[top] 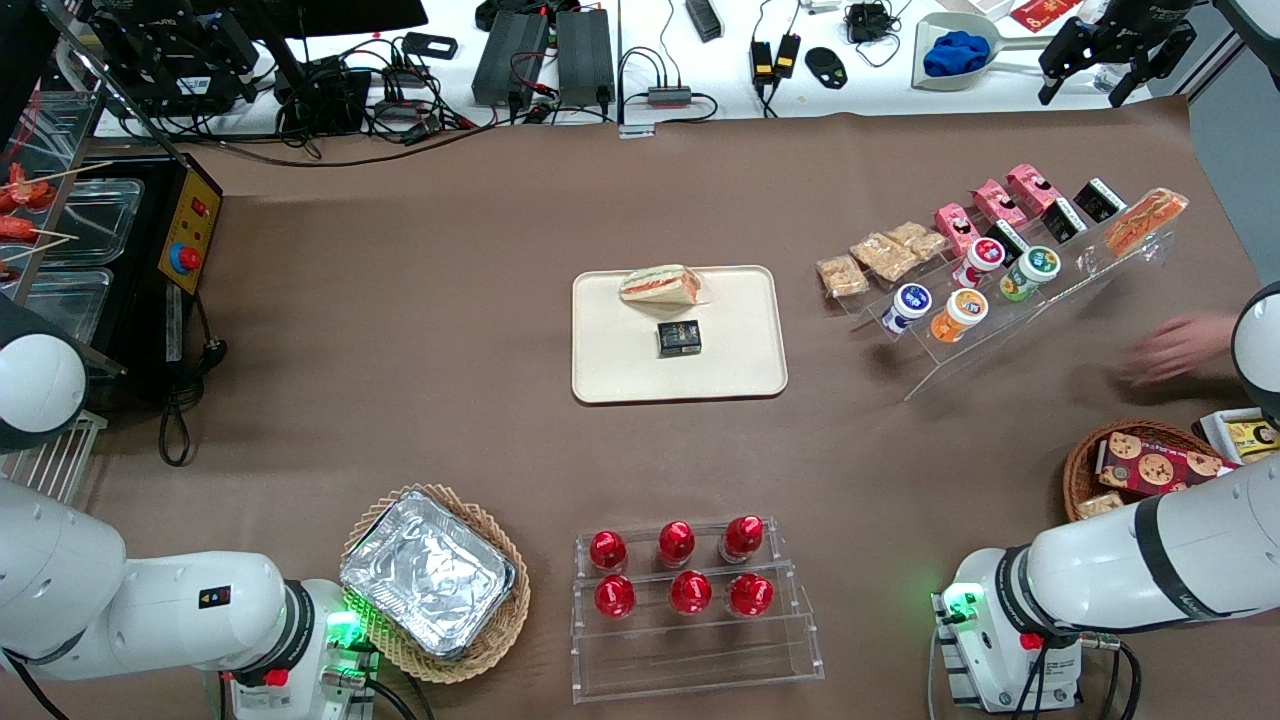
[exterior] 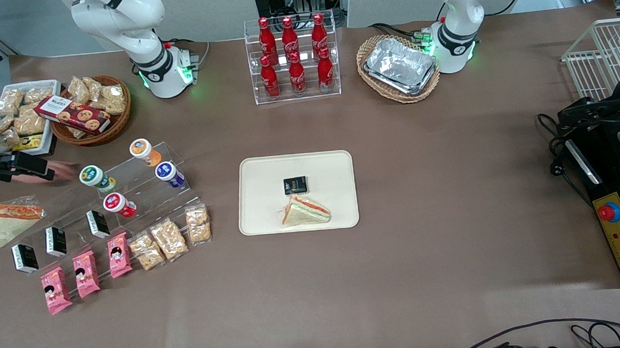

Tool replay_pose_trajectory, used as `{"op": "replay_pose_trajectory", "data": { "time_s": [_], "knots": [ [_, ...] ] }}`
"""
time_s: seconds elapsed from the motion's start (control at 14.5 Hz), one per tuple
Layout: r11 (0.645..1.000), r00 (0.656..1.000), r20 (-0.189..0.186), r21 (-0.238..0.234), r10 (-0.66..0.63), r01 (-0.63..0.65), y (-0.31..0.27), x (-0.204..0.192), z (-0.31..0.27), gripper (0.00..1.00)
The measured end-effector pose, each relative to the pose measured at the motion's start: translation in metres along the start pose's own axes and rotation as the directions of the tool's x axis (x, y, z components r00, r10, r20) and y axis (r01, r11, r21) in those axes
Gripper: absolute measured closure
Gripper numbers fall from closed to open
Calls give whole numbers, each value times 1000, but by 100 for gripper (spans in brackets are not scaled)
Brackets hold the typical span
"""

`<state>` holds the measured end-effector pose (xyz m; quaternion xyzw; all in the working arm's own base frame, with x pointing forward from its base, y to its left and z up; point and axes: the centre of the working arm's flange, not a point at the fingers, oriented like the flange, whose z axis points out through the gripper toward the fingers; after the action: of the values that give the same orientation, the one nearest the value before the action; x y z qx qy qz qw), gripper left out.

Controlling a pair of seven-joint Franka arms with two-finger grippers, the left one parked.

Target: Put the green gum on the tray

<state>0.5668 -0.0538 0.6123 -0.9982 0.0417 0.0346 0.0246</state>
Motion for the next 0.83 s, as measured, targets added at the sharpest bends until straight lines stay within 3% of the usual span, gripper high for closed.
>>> {"op": "replay_pose_trajectory", "data": {
  "time_s": [0.83],
  "knots": [
    [1000, 1000, 12, 0, -5, 5, -2, 2, 6, 0]
  ]
}}
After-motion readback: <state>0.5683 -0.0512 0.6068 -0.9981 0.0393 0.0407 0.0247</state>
